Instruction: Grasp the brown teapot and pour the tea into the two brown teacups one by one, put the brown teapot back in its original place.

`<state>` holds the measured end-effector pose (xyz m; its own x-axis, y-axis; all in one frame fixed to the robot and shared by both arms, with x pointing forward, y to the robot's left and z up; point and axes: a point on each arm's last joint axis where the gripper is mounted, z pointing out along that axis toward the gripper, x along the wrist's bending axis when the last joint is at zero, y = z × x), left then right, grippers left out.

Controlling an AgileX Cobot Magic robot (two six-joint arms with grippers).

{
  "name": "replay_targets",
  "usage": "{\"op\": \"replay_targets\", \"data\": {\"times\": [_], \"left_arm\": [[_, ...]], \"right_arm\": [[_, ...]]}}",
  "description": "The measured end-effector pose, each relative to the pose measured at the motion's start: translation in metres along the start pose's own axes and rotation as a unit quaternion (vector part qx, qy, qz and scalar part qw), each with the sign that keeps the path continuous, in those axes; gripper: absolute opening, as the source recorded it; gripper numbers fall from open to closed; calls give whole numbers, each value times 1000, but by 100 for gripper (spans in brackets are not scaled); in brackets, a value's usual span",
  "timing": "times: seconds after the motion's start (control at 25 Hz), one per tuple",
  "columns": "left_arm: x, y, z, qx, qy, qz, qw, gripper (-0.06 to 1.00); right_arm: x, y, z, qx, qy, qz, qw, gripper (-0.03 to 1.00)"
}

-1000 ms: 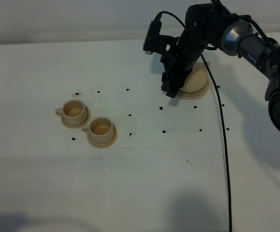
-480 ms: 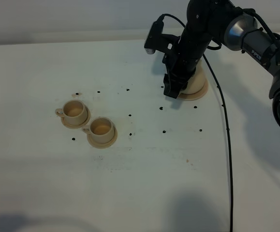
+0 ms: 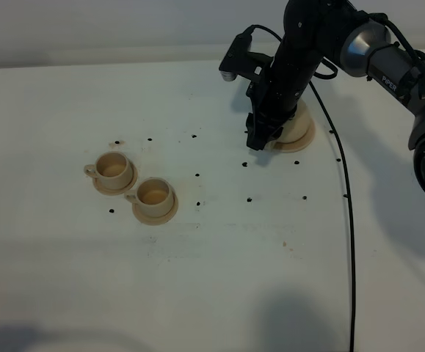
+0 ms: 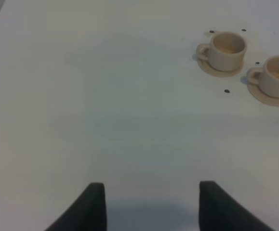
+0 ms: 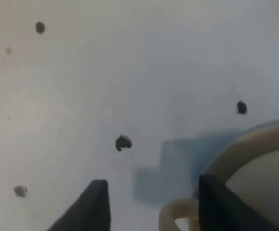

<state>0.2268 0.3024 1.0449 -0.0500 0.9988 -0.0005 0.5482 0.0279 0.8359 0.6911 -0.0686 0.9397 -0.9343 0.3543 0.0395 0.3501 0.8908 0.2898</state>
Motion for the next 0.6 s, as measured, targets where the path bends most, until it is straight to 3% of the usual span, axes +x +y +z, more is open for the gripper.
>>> {"op": "replay_targets", "data": {"times": [0.6], "left_arm": [[0,0,0,0,0,0,1000,42]], "right_arm": [[2,1,0,0,3,55,998,41]]}}
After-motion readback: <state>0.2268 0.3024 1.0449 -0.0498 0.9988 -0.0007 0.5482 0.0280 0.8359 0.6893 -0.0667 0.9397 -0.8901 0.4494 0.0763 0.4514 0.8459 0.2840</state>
